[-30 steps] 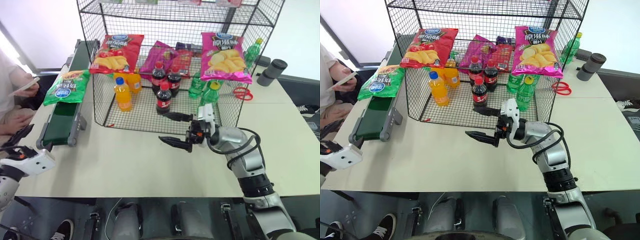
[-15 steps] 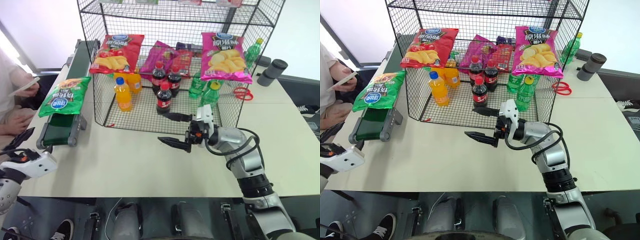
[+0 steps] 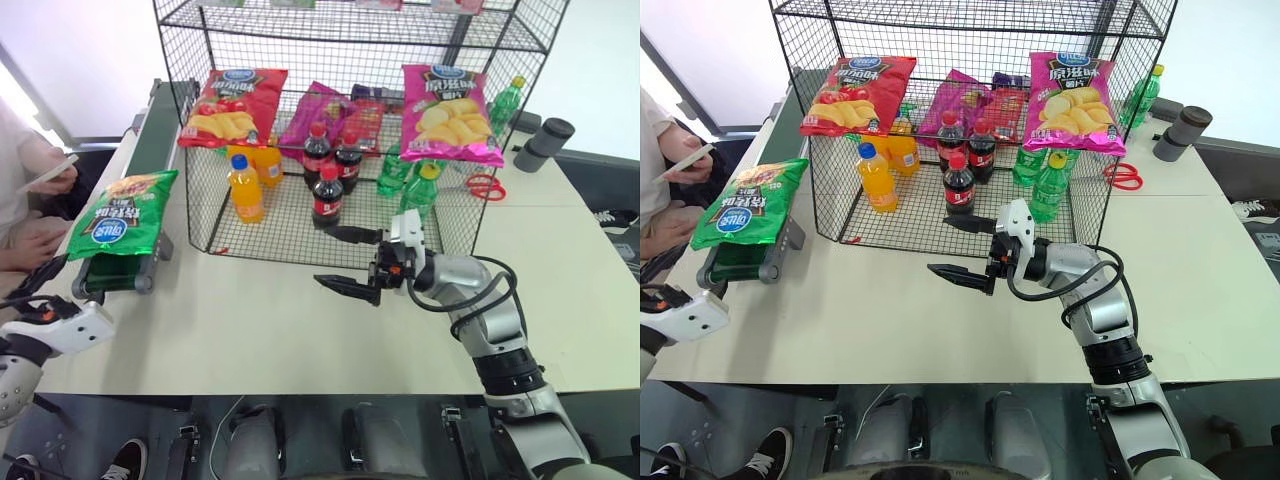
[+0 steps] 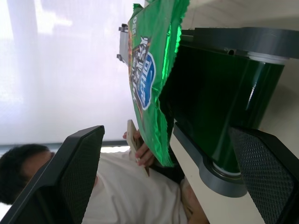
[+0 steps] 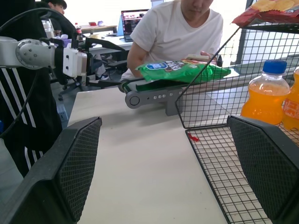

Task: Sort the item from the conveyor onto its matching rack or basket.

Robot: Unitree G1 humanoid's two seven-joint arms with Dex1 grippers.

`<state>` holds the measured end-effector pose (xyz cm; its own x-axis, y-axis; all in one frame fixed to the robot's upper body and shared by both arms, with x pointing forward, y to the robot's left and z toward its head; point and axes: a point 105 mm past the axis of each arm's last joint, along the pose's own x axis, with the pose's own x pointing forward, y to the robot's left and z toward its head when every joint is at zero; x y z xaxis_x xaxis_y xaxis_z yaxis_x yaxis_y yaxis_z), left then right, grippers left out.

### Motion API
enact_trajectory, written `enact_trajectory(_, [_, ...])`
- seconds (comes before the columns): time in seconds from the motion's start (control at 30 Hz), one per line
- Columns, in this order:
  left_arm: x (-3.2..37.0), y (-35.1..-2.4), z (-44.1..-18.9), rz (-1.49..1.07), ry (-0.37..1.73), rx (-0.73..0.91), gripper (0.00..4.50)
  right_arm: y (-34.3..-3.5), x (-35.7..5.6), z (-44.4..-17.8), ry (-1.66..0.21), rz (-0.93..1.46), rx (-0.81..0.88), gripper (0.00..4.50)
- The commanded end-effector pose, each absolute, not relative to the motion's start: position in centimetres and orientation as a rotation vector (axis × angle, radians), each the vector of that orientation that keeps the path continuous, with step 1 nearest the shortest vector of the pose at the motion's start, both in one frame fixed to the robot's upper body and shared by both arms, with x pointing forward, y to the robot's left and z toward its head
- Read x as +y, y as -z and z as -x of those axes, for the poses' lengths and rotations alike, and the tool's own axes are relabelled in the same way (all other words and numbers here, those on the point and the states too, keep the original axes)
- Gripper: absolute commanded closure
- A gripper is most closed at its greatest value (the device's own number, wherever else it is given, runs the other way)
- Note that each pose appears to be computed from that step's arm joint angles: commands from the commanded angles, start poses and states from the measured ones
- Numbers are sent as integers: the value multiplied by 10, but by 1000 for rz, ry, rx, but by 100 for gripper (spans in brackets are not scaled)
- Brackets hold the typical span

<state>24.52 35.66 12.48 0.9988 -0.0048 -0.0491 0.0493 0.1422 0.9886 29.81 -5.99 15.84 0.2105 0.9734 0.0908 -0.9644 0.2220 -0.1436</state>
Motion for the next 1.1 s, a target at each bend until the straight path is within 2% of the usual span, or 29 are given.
enact_trajectory(0.03, [354,-134,-248,-1441,31,3,0,-171,-58,-298,-1351,82,-232,2])
enact_trajectory(0.67, [353,-132,-258,-1437,59,-17,0,-169,-63,-300,-1312,101,-221,2])
enact_trajectory(0.77, [350,-129,-260,-1420,87,-18,80,-167,-63,-299,-1310,104,-219,0])
enact_trajectory(0.8, [349,-129,-260,-1419,89,-19,120,-167,-62,-299,-1310,104,-219,0])
enact_trajectory(1.0, [350,-129,-260,-1414,89,-19,424,-167,-63,-299,-1304,108,-218,0])
enact_trajectory(1.03, [350,-129,-260,-1413,88,-20,445,-167,-63,-299,-1303,109,-218,0])
enact_trajectory(1.1, [351,-133,-260,-1396,76,-31,445,-167,-64,-299,-1302,112,-217,0])
